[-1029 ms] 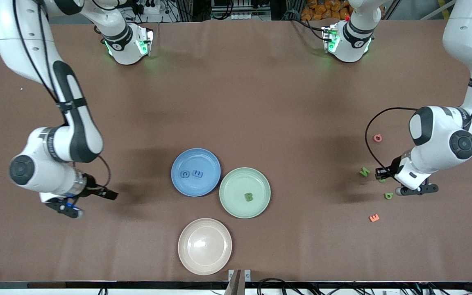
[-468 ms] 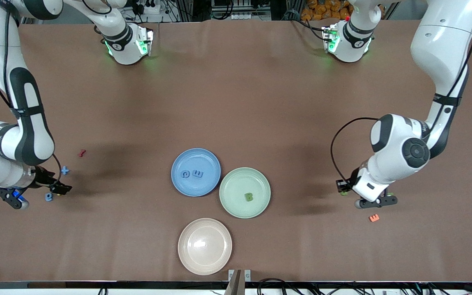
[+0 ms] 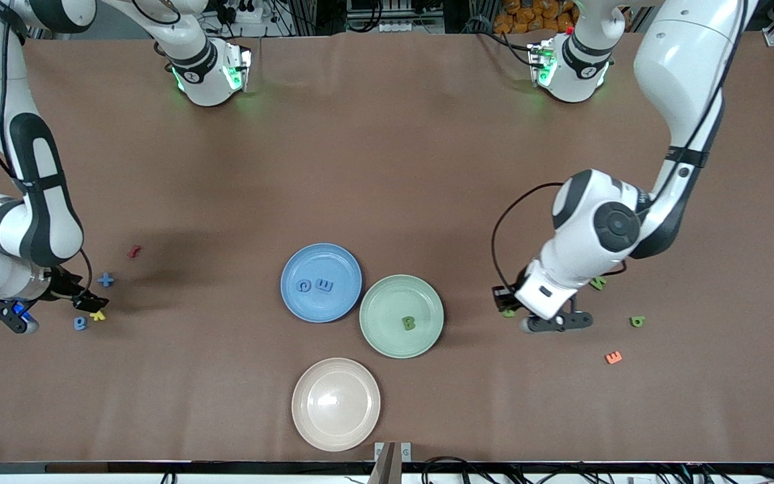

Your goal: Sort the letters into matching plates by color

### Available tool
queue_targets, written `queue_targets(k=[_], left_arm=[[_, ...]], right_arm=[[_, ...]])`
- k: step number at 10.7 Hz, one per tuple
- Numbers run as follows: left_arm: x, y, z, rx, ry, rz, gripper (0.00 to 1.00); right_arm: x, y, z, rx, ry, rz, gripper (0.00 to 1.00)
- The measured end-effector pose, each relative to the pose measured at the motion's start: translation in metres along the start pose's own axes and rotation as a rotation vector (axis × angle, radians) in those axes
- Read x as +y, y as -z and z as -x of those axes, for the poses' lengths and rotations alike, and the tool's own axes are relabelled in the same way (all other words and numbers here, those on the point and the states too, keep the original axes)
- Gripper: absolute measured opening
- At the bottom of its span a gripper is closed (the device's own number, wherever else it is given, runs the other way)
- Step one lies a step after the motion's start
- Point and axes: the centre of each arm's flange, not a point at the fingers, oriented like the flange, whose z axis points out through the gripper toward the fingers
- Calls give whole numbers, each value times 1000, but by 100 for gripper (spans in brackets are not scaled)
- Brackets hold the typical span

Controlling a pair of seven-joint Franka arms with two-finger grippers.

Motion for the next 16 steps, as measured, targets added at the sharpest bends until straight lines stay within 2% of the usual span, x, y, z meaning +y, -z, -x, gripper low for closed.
queue_targets(k=[5, 8, 11, 12, 13, 14, 16], left_arm=[[108, 3, 55, 0, 33, 48, 26], [154, -8, 92, -8, 45, 78, 26], [175, -34, 111, -8, 49, 116, 26], [174, -39, 111, -10, 50, 118, 26], [172, -40, 110, -9, 54, 117, 26], [170, -40, 107, -6, 57, 115, 26], [169, -40, 106, -4, 58, 116, 30]], right_arm=[[33, -38, 18, 43, 11, -8, 100], [36, -50, 29, 39, 39, -6, 94], [36, -54, 32, 39, 59, -6, 77], [37, -56, 33, 45, 74, -7, 73], [37, -55, 34, 52, 90, -9, 63], [37, -54, 35, 53, 104, -10, 61], [36, -50, 36, 58, 127, -13, 34]])
